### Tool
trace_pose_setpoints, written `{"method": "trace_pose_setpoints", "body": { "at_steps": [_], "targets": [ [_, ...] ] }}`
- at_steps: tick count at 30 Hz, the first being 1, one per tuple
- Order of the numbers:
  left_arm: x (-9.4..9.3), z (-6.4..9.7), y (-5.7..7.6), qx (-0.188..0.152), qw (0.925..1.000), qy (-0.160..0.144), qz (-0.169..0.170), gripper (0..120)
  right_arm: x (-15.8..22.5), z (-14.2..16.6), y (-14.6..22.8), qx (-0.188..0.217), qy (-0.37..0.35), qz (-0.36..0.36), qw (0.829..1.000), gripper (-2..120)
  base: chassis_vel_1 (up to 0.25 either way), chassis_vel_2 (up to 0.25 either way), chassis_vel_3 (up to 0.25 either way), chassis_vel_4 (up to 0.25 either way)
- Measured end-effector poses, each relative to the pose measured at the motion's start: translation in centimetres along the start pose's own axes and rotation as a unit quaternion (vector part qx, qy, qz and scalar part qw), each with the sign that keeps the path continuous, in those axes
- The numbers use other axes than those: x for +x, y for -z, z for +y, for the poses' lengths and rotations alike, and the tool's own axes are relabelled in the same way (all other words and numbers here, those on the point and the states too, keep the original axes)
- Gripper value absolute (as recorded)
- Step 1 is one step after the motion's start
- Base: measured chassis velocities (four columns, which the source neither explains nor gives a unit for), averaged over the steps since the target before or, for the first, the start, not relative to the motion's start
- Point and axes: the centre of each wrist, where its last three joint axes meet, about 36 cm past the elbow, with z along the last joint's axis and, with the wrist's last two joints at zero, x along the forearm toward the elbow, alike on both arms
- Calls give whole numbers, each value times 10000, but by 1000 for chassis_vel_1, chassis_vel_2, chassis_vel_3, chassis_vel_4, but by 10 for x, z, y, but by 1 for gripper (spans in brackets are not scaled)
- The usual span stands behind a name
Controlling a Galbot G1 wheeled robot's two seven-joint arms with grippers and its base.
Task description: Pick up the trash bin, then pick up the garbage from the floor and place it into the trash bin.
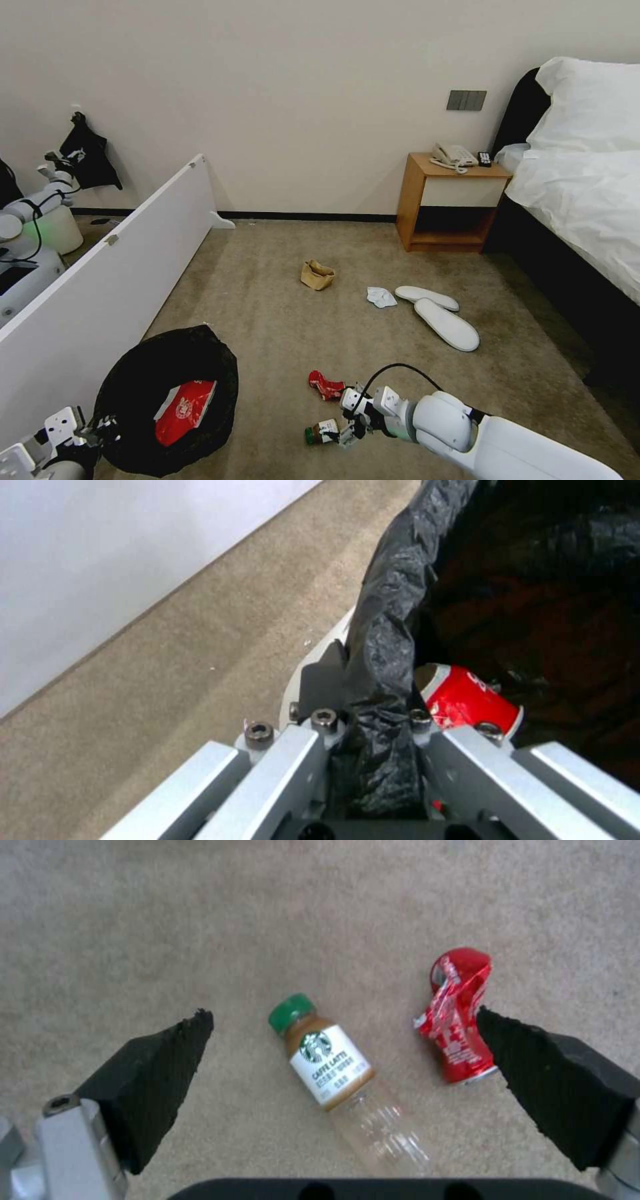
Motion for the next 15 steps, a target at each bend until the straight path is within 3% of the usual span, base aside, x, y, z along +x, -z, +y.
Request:
{"method": "trace_pose_setpoints", "body": {
  "at_steps": [15],
  "targets": [
    [-7,1,-5,19,10000,42,88,2,-20,-4,-35,-66,-94,255,9996,100,0,0,0,0]
  ]
}}
